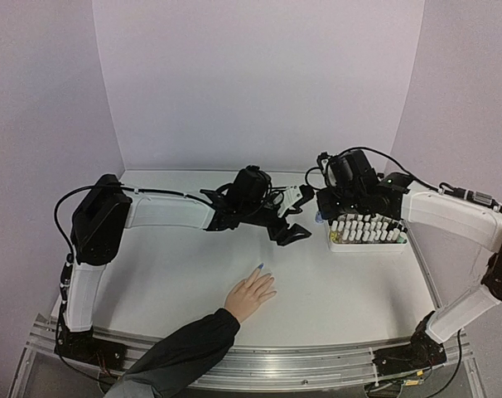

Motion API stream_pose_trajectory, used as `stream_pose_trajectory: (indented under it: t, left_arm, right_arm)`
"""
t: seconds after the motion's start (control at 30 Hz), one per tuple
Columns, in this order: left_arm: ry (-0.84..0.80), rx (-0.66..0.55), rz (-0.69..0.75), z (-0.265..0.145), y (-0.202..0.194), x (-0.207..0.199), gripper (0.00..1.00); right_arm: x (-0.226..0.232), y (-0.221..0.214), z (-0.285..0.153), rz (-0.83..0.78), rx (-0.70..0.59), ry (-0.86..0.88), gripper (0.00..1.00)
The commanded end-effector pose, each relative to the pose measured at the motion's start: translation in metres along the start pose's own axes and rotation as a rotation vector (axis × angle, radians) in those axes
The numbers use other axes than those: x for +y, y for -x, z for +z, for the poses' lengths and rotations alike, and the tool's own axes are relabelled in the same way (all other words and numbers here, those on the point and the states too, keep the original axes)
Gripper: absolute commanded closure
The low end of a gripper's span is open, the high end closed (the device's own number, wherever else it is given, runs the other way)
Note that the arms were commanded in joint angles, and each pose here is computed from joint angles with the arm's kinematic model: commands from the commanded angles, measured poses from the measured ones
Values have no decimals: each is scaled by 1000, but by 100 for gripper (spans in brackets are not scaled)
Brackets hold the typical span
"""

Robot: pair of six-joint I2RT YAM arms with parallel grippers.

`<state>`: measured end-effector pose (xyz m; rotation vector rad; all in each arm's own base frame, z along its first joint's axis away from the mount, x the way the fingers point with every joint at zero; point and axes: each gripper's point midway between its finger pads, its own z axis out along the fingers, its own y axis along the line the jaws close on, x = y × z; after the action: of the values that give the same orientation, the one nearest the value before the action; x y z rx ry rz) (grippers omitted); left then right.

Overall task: Paint the nails
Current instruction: Pass from the left arm to the right, then dispose of the nail polish bottle in the bin.

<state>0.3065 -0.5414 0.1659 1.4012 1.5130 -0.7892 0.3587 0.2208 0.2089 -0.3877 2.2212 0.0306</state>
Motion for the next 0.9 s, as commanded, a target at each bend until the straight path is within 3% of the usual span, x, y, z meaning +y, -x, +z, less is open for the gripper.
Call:
stream_pose_trajectory:
  t: [0.0,0.17,0.3,0.57,0.87]
  left_arm:
    - [-32,-82,75,-28,37,-15,19]
    - [-59,-87,85,-36,37,-19,19]
    - [-72,-76,84,-40,33,-21,19]
    - [-61,-43,94,-48,24,-21,19]
    - [-58,22,35,-59,-1,-11,18]
  right_arm:
    - [-8,20,-17,-10,-72,168,100]
    - [19,-3,-44,-313,-142,616,100]
    - [5,-1,-58,-378,-249,803,100]
    - [-11,-9,-27,-528,-182,904,100]
    - [-29,-26,5,-829,-44,905,100]
